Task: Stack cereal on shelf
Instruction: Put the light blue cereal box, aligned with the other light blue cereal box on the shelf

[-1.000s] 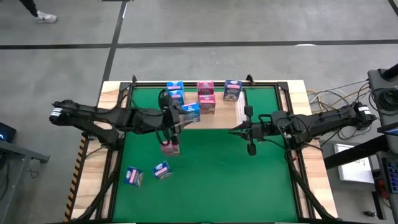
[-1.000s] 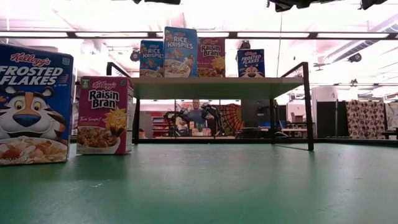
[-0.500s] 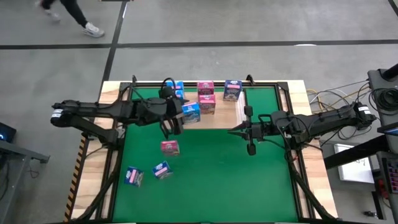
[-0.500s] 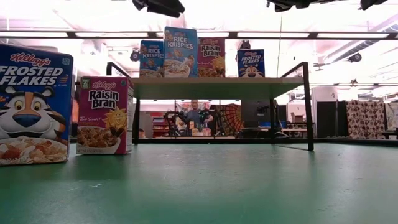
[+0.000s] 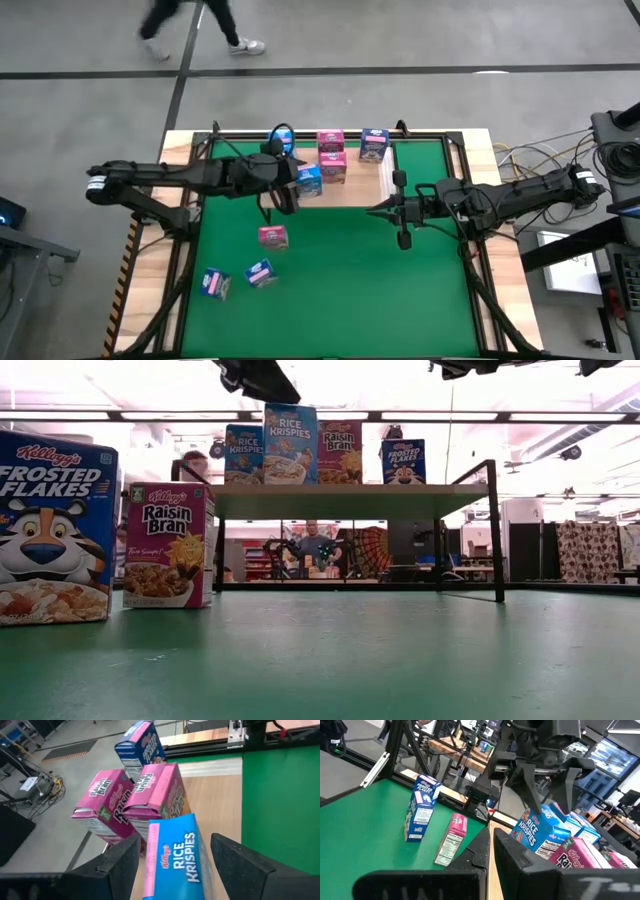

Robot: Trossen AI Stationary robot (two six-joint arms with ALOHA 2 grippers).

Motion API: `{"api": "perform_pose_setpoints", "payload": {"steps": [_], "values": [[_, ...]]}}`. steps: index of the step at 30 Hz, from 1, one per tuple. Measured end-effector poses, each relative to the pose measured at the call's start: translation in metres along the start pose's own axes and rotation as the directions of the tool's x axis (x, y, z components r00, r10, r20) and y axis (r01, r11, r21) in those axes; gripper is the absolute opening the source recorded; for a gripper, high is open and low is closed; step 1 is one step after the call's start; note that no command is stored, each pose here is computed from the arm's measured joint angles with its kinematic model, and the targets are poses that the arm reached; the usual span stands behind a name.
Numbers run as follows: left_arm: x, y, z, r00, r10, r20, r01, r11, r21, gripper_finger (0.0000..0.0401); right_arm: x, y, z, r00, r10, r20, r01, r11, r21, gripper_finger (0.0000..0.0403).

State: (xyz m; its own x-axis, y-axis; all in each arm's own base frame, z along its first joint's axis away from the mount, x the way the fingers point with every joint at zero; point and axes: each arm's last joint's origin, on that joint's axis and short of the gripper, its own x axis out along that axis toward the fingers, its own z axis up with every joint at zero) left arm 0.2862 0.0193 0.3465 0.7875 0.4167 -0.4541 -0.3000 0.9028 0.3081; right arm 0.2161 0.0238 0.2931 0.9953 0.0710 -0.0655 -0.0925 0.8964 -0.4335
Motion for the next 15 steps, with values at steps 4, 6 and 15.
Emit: {"api": "perform_pose_setpoints", "payload": {"steps": [4, 6, 15], "values": [[-0.0007, 0.0044, 0.0003, 1.0, 0.005, 0.005, -0.005, 0.999, -0.046, 0.0226, 0.0, 0.0004, -0.0008, 1.0, 0.004, -0.008, -0.004, 1.0, -0.001, 0.0013], [-0.0005, 0.0059, 0.0003, 1.0, -0.012, 0.008, 0.012, 0.998, -0.054, 0.0226, 0.0, 0.0005, -0.0011, 1.0, 0.005, -0.011, -0.005, 1.0, -0.001, 0.0013], [0.0046, 0.0074, -0.0028, 1.0, -0.028, -0.01, 0.027, 0.996, -0.084, 0.0226, 0.0, 0.0006, -0.0013, 1.0, 0.006, -0.013, -0.006, 1.0, -0.001, 0.0013]]}}
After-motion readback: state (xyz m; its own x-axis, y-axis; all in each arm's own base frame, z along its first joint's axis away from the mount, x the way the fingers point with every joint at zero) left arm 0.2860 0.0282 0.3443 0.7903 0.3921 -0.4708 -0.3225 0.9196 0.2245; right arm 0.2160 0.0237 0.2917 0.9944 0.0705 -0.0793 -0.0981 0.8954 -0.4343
